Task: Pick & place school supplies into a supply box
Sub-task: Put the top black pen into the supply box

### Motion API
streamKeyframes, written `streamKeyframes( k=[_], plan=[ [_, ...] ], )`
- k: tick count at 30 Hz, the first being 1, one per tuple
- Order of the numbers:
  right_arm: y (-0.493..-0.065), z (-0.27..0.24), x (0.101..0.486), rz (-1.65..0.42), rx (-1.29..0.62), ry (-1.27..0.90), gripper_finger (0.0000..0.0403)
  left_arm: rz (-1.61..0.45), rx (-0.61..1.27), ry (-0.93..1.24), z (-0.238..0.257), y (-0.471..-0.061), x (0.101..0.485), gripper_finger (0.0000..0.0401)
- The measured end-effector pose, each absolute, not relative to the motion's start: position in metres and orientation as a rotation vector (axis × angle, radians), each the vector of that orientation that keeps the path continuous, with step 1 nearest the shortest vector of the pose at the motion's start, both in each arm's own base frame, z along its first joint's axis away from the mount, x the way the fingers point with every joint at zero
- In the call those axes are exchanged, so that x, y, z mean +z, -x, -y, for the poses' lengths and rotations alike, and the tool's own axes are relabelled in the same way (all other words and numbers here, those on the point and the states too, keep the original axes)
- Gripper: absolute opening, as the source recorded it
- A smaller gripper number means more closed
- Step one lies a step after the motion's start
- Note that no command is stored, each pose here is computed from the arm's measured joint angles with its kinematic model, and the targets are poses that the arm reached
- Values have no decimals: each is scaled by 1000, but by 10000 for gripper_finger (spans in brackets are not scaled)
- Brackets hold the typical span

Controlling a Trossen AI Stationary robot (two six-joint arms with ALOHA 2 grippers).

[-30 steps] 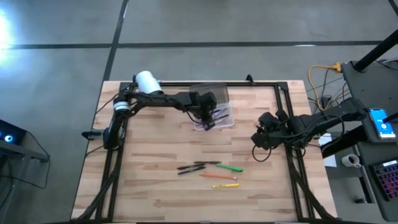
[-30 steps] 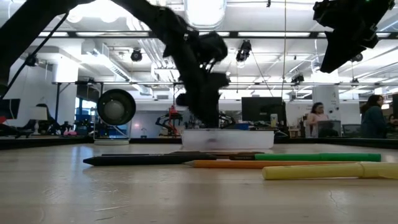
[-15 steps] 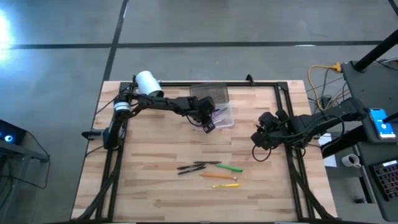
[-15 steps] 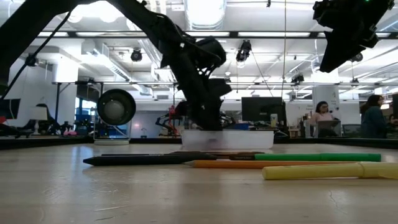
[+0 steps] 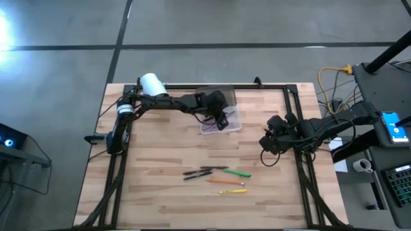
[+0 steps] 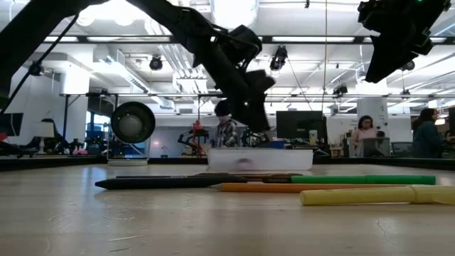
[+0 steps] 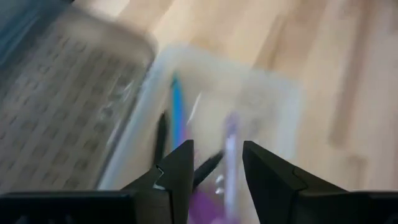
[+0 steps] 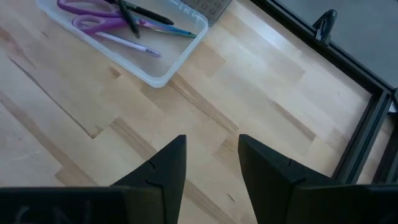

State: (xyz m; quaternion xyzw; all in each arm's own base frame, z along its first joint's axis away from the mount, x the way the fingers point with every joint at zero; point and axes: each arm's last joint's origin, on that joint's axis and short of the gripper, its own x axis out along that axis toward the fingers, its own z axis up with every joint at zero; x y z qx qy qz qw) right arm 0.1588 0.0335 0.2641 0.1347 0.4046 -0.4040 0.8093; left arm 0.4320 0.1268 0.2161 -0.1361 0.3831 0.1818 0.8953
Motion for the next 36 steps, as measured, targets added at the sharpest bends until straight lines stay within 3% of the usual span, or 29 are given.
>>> streamKeyframes(
  k=[8, 23, 31, 36],
  plan=[
    [-159, -34, 264, -862, -868, -296, 137, -979, 440, 262, -129, -413, 192, 122],
    [-158, -33, 259, -866, -883, -309, 137, -941, 438, 257, -133, -415, 198, 122],
    [-158, -34, 259, -882, -872, -314, 137, -1084, 207, 244, -105, -395, 222, 122],
    [-158, -34, 259, -896, -856, -291, 137, -1154, 21, 72, -69, -382, 233, 122]
  ],
)
